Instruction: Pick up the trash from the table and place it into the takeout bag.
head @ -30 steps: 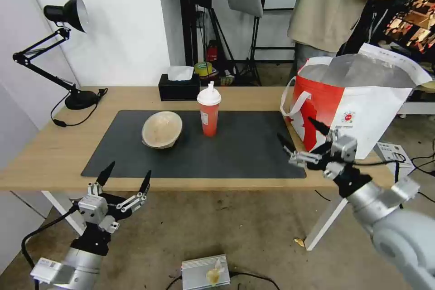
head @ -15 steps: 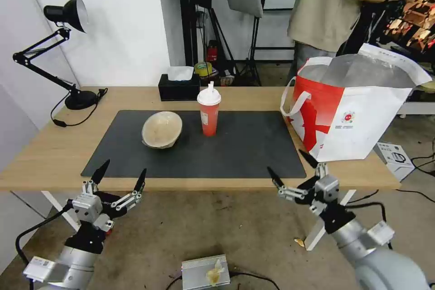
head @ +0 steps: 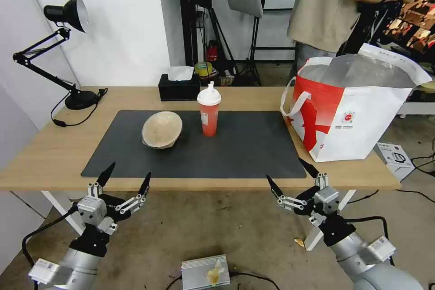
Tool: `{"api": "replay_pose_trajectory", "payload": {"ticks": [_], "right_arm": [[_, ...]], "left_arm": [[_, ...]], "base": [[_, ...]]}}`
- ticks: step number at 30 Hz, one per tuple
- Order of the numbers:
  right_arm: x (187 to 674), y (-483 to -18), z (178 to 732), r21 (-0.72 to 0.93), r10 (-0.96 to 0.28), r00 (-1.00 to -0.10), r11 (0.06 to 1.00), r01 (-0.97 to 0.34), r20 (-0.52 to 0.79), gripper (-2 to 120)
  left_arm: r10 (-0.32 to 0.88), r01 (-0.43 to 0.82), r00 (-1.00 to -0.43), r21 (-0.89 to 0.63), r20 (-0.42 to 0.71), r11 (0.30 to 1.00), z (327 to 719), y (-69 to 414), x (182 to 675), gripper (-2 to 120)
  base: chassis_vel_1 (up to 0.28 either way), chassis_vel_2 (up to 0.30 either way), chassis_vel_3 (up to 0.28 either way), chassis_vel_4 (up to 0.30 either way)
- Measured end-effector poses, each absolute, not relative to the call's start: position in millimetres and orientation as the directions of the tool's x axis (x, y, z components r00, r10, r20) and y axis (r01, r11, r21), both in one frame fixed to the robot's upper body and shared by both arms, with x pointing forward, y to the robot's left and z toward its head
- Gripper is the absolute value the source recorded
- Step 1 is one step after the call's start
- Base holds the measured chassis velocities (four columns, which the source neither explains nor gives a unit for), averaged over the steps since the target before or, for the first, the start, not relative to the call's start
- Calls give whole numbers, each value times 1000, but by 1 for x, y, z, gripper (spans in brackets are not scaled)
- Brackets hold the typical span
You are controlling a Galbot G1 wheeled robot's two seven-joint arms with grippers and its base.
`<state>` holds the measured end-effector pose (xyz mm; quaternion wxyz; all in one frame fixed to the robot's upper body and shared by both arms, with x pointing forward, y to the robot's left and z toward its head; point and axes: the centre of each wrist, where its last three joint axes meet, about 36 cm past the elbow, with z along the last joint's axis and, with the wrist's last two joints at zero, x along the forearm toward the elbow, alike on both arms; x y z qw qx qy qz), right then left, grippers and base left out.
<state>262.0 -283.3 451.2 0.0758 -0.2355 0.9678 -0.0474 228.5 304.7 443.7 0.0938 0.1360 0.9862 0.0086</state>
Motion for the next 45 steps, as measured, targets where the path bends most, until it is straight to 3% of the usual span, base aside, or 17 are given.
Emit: {"api": "replay_pose_trajectory", "payload": {"ticks": [25, 45], "right_arm": [[285, -287, 453, -122, -472, -871, 880, -459, -134, 100], [355, -290, 443, -118, -560, -825, 826, -551, -75, 100]], "left_arm": [[267, 257, -951, 83, -153, 963, 442, 315, 216, 100], [211, 195, -965, 112, -156, 974, 441, 318, 203, 100]], "base": [[0, 0, 0, 0], [0, 0, 0, 0]]}}
